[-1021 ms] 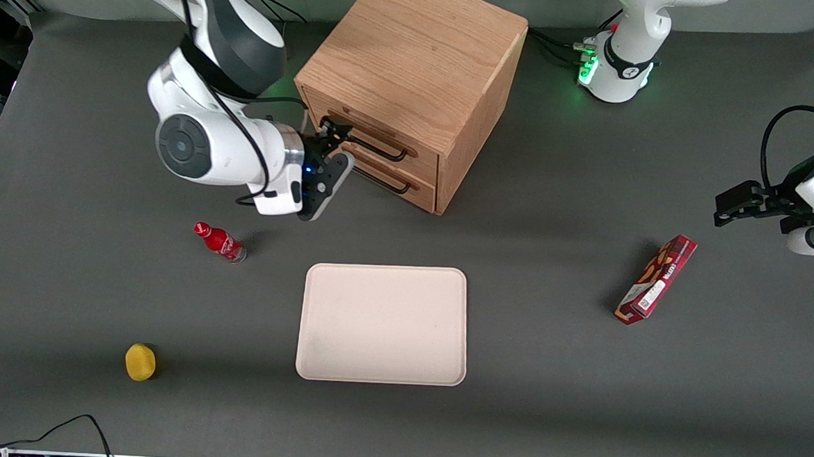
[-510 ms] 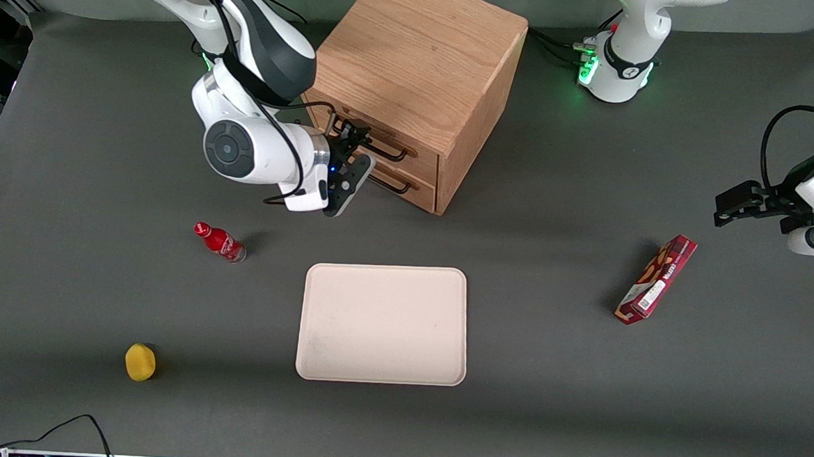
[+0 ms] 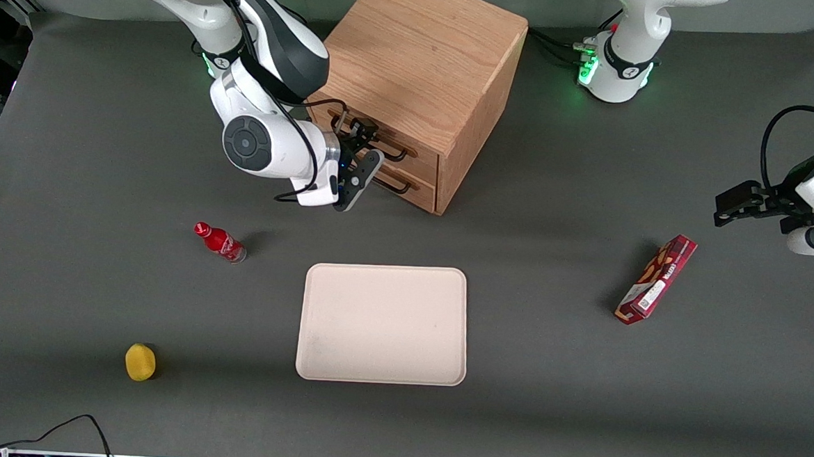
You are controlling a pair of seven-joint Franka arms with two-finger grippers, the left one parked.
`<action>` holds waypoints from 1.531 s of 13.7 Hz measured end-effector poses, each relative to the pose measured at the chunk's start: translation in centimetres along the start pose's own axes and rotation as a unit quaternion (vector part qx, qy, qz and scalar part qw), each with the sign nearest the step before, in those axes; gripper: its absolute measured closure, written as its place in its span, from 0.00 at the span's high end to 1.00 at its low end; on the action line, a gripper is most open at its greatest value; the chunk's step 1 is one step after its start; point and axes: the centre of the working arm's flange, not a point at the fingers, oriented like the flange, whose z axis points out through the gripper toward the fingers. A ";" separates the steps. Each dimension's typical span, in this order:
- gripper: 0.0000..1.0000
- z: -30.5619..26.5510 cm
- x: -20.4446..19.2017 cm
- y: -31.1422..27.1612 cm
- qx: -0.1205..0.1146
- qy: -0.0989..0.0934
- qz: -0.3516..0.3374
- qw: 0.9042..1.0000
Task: Open upper drawer
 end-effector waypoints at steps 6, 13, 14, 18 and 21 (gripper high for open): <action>1.00 -0.2 0.1 0.7 -0.031 0.002 -0.008 0.999; 1.00 -2.5 1.2 6.2 -0.069 0.026 0.003 0.997; 1.00 -3.4 1.4 6.9 -0.070 0.034 0.008 0.997; 1.00 -6.6 1.8 9.4 -0.101 0.045 0.012 0.994; 1.00 -8.1 1.7 10.9 -0.118 0.049 0.015 0.992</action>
